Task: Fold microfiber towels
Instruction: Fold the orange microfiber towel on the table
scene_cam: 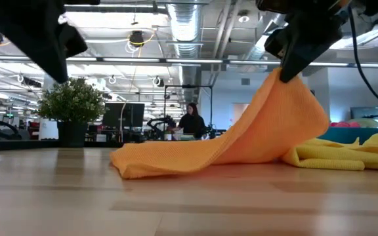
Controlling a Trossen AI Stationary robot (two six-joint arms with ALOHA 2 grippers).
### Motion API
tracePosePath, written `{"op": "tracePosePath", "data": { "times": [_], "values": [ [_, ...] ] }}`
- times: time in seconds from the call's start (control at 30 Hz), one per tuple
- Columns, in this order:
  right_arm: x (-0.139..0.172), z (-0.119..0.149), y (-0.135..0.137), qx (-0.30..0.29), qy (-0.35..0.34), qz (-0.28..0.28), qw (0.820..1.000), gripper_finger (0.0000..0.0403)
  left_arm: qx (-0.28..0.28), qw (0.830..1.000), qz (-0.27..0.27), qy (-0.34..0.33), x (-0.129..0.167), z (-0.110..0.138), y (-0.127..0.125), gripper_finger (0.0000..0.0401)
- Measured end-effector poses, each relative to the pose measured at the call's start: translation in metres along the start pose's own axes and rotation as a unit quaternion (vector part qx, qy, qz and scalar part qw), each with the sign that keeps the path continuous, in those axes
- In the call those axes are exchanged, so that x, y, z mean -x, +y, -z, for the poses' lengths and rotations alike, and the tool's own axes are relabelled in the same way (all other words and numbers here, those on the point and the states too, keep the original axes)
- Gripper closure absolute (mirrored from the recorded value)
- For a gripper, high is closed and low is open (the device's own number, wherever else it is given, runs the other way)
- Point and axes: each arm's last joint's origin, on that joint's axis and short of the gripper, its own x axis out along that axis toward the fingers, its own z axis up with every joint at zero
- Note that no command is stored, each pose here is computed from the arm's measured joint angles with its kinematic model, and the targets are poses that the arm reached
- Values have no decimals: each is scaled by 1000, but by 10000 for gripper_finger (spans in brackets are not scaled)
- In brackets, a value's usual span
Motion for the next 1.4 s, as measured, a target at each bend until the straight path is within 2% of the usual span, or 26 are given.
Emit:
{"op": "tracePosePath", "data": {
  "times": [0.13, 0.27, 0.47, 0.67, 0.87, 1.1, 1.27, 1.4],
  "values": [
    [0, 0, -6, -3, 7, 6, 1000, 393, -49, 998, 30, -36, 1, -7, -7, 401],
    [-1, 0, -6, 8, 8, 8, 1000, 393, -93, 993, 37, -57, -8, -11, -13, 392],
    [-1, 0, -8, 6, 6, 9, 1000, 391, -142, 988, 17, -58, -44, -13, -20, 338],
    [-1, -1, -9, 13, 3, 10, 1000, 392, -195, 980, 22, -38, -78, -7, -27, 279],
    [-1, -2, -11, 13, 0, 11, 1000, 391, -254, 965, 29, -65, -99, -9, -36, 256],
    [-1, -3, -11, 14, -3, 10, 1000, 391, -244, 964, 26, -100, -108, -18, -34, 255],
    [-1, -3, -11, 14, -4, 10, 1000, 391, -247, 964, 43, -92, -125, -17, -32, 255],
    [-1, -3, -11, 14, -4, 10, 1000, 391, -247, 963, 50, -91, -125, -17, -31, 255]
  ]
}}
